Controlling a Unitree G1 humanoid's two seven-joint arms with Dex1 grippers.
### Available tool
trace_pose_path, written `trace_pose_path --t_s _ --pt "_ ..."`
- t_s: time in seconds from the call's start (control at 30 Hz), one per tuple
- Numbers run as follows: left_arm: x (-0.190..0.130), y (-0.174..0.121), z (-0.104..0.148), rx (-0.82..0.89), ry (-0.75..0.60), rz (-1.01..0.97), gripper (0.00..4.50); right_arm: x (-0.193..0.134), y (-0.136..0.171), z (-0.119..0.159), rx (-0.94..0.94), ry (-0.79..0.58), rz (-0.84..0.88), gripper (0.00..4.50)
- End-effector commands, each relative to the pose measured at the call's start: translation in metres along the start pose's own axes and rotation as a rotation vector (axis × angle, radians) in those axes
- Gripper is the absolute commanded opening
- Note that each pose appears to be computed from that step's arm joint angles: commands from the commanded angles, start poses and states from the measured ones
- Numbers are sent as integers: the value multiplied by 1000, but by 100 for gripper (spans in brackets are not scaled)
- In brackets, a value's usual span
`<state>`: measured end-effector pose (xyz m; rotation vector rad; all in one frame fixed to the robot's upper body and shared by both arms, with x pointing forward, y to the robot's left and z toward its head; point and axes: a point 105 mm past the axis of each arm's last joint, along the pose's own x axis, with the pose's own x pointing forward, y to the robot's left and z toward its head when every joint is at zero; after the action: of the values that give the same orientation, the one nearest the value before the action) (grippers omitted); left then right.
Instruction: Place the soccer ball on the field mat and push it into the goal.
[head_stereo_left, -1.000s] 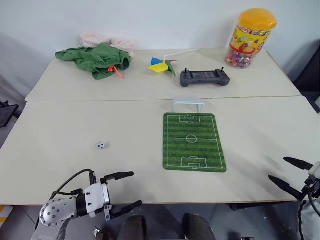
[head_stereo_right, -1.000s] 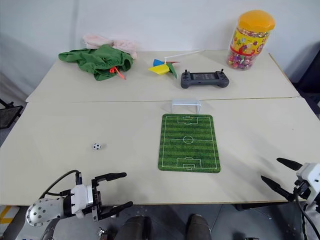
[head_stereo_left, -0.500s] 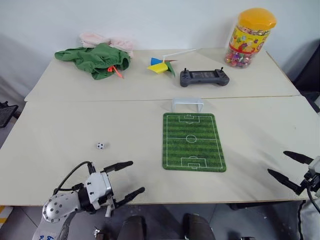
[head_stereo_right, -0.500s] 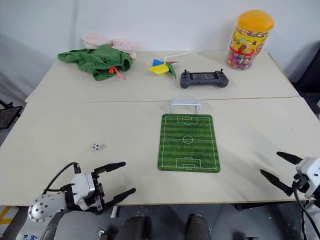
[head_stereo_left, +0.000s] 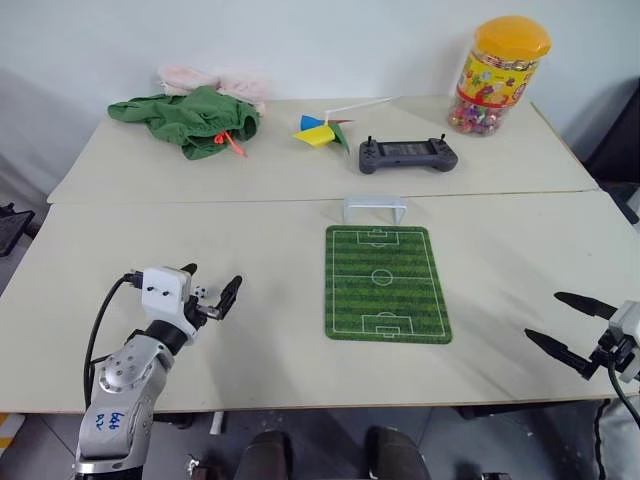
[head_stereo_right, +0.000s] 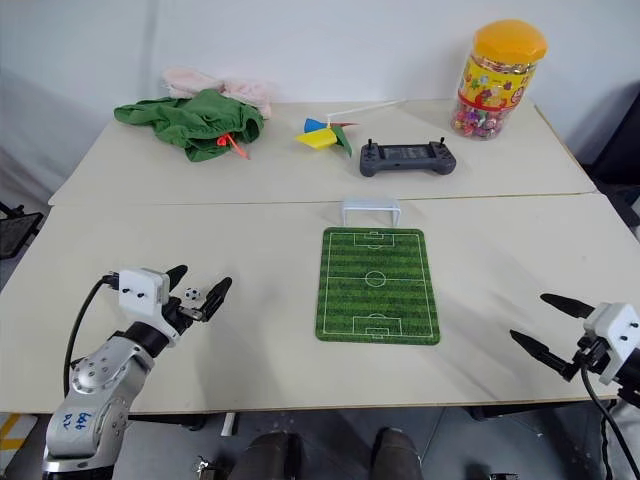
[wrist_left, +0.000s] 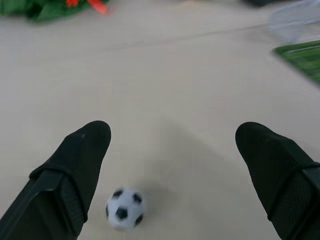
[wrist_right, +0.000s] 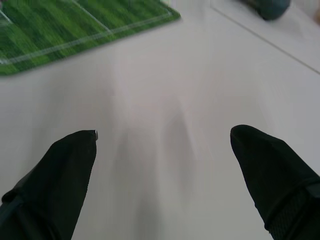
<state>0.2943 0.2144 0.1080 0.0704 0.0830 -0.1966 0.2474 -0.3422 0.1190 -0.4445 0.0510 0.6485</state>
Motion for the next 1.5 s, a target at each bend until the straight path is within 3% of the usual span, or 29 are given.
trace_pose_path --t_s 0.03,0.33,0.43,0.7,0.77,0.9,1.1,1.27,1.5 --pt "-2 7 -1 6 31 54 448 4 0 21 -20 -96 33 450" --pt "10 7 -20 -16 113 38 448 11 -4 26 -31 -91 31 450" --pt "10 6 -24 -22 125 13 390 10 -5 26 -33 -82 29 450" --pt "5 3 -33 -16 161 -25 134 5 -8 27 -38 -69 20 450" --pt "5 2 -32 -17 157 -34 88 4 -10 28 -39 -70 20 450" --pt "8 -15 -19 -15 102 -132 88 2 -11 32 -33 -84 26 450" --pt "12 -102 13 131 -72 -581 88 -8 0 39 23 -143 91 450" --pt "19 -153 30 187 -160 -803 88 -17 16 50 64 -147 195 450" --pt "30 -222 36 234 -210 -1077 88 -32 34 52 103 -136 195 450"
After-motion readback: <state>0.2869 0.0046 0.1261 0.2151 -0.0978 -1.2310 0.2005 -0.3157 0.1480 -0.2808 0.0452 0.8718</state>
